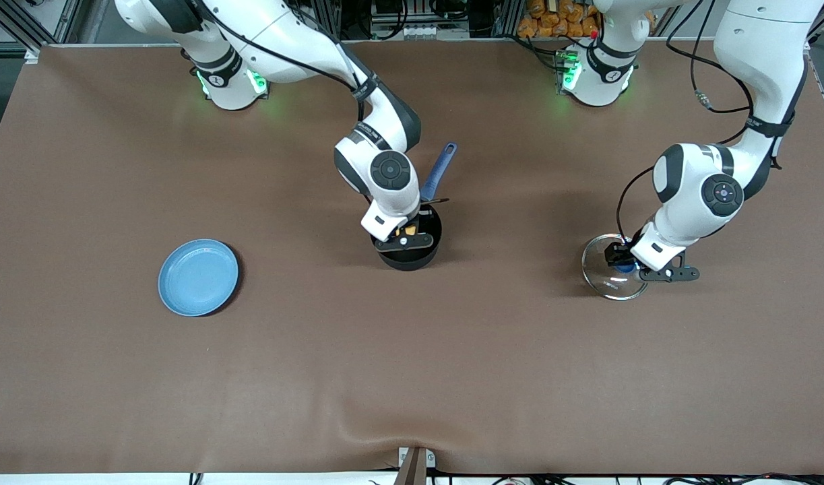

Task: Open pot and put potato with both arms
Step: 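Lower the potato into the pot and open the right gripper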

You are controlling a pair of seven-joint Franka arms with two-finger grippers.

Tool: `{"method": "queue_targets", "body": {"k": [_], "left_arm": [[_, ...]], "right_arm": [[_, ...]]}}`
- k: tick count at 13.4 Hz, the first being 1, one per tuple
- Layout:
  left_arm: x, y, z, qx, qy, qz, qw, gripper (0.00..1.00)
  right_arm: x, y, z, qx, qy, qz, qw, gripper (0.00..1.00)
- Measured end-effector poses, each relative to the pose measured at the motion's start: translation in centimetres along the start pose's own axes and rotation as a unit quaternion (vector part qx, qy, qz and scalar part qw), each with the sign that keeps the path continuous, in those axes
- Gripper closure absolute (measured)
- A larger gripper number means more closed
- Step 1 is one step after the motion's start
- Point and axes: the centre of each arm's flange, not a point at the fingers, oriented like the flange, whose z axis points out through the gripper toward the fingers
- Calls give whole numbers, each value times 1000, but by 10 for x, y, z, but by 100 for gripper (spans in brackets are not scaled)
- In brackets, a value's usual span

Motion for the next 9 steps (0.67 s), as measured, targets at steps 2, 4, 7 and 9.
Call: {"method": "queue_targets", "body": {"k": [2, 4, 7, 9], "left_arm": [[16, 0, -19, 0, 24, -1, 1000, 0], [30, 0, -48, 2, 54, -1, 999, 0], [45, -1, -105, 10, 82, -2, 997, 0], [59, -4, -150, 19, 71, -6, 997, 0]], "right_arm": [[1, 0, 0, 0, 0, 6, 1000, 44], [1, 1, 0, 0, 1, 10, 1000, 32], [2, 1, 0, 0, 1, 12, 1000, 21], [4, 2, -3, 0, 3, 14, 1000, 20]]}}
